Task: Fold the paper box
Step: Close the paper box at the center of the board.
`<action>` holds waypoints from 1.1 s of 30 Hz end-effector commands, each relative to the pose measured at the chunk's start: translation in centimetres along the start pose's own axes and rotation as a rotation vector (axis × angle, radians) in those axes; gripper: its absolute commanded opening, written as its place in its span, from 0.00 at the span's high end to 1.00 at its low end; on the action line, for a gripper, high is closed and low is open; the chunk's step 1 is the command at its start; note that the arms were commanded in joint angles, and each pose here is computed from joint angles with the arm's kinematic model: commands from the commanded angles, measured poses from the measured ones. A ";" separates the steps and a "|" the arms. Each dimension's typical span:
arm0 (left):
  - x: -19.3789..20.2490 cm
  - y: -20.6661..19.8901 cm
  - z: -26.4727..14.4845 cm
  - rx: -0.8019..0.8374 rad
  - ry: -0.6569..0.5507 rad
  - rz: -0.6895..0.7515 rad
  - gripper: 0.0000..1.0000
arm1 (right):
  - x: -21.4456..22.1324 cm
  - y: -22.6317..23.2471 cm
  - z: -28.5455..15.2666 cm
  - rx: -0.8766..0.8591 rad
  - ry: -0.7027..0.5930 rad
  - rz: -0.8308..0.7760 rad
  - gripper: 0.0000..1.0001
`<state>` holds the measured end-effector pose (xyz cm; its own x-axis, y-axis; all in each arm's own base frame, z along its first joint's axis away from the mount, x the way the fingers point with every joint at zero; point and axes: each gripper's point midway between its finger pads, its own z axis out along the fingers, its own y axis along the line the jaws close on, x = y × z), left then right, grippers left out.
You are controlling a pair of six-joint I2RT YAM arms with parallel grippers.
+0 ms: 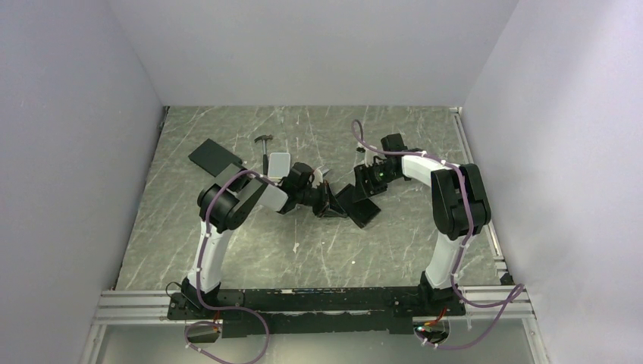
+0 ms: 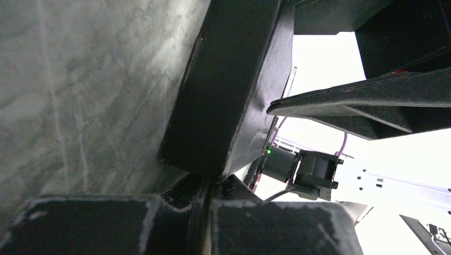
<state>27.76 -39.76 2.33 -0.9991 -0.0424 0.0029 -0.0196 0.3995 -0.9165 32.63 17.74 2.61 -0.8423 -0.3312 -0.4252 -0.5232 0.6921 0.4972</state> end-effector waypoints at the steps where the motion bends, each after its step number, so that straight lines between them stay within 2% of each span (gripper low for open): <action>1: -3.3 -2.4 0.1 0.063 -0.153 0.090 0.95 | 3.0 1.7 1.4 -0.063 0.106 0.039 0.43; 9: -3.4 -1.8 -0.3 0.038 -0.164 0.081 0.94 | 1.6 0.7 0.0 -0.037 0.041 0.042 0.34; 16: -3.3 -1.2 -0.4 0.031 -0.163 0.067 0.94 | 0.6 -0.2 -1.2 -0.016 -0.004 0.052 0.20; 24: -3.4 -1.3 -0.6 0.032 -0.163 0.070 0.94 | 0.3 -1.1 -1.5 0.015 -0.016 0.056 0.18; 33: -3.5 -2.0 -0.8 0.049 -0.162 0.081 0.94 | -0.1 -1.6 -2.2 0.047 -0.039 0.039 0.10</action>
<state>30.23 -39.43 2.37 -0.9880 -0.1346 -0.0757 0.0164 0.3959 -0.9182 33.40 16.60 3.70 -0.8550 -0.2729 -0.4410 -0.4931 0.6911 0.5284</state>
